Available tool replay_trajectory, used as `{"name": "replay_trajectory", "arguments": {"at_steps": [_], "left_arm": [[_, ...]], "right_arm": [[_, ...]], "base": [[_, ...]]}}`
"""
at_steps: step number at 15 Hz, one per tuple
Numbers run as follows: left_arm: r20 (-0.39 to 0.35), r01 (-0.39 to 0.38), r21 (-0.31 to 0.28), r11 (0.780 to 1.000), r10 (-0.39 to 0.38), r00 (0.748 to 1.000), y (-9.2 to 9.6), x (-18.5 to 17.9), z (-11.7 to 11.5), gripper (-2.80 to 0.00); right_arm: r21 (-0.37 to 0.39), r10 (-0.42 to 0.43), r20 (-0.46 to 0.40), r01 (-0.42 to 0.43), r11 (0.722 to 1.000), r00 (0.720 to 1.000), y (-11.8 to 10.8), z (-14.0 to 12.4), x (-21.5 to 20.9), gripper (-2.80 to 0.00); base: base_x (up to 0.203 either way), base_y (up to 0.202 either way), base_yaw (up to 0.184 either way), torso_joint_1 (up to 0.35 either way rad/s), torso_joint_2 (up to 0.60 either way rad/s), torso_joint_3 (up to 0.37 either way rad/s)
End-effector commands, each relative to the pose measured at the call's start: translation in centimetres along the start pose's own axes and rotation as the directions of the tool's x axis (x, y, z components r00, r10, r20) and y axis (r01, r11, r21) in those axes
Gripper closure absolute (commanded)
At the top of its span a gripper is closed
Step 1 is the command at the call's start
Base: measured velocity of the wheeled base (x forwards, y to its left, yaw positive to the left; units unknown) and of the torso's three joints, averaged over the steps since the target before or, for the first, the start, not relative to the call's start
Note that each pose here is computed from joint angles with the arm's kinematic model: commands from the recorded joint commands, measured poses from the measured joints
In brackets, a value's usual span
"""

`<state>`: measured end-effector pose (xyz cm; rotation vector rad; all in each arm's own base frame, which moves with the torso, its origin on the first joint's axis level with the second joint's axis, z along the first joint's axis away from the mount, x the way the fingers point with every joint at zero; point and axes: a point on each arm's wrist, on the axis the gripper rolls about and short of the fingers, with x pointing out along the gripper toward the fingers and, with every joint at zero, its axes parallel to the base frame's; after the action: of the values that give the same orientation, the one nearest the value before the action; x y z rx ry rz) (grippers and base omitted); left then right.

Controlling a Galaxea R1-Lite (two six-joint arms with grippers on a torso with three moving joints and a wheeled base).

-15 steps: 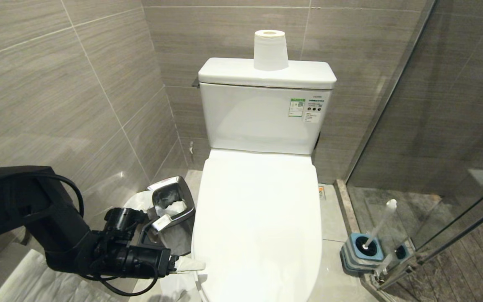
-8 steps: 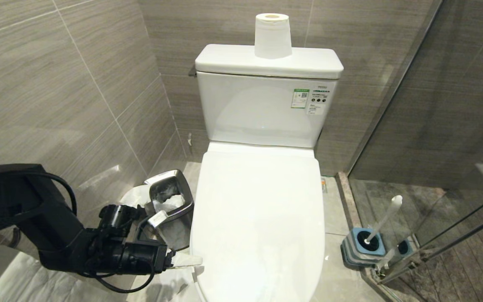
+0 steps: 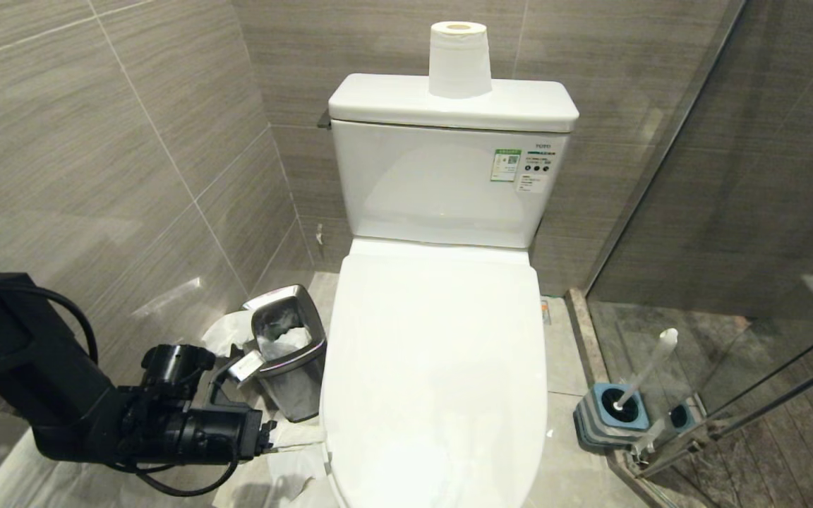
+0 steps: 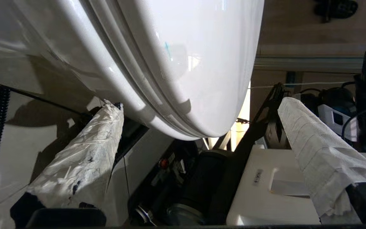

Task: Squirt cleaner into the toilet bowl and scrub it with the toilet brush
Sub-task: Use the left hand to lift the toilet lid slightly

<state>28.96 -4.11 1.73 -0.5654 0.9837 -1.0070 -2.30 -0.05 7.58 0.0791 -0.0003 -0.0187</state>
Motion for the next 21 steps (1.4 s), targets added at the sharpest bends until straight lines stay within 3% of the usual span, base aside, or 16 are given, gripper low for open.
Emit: {"name": "replay_trajectory", "arguments": {"at_steps": [1,4,13,21], "left_arm": [[-0.009,0.014,0.007,1.0,-0.014,1.0,-0.3,0.3,0.0,-2.8],[-0.036,0.02,0.019,1.0,-0.02,0.999,-0.9,1.2,-0.2,-2.8],[-0.043,-0.087,0.086,0.993,0.091,0.995,-1.2,2.9,-0.3,-2.8],[-0.067,-0.065,0.096,0.993,0.072,0.995,-2.1,3.6,-0.6,-2.8]], "right_arm": [[0.001,0.0,-0.001,0.0,1.0,1.0,0.0,0.0,0.0,0.0],[0.001,0.0,0.0,0.0,1.0,1.0,0.0,0.0,0.0,0.0],[0.001,0.0,0.0,0.0,1.0,1.0,0.0,0.0,0.0,0.0],[0.001,0.0,-0.001,0.0,1.0,1.0,0.0,0.0,0.0,0.0]], "base": [[0.0,0.0,0.0,0.0,0.0,0.0],[0.0,0.0,0.0,0.0,0.0,0.0],[0.0,0.0,0.0,0.0,0.0,0.0],[0.0,0.0,0.0,0.0,0.0,0.0]]}}
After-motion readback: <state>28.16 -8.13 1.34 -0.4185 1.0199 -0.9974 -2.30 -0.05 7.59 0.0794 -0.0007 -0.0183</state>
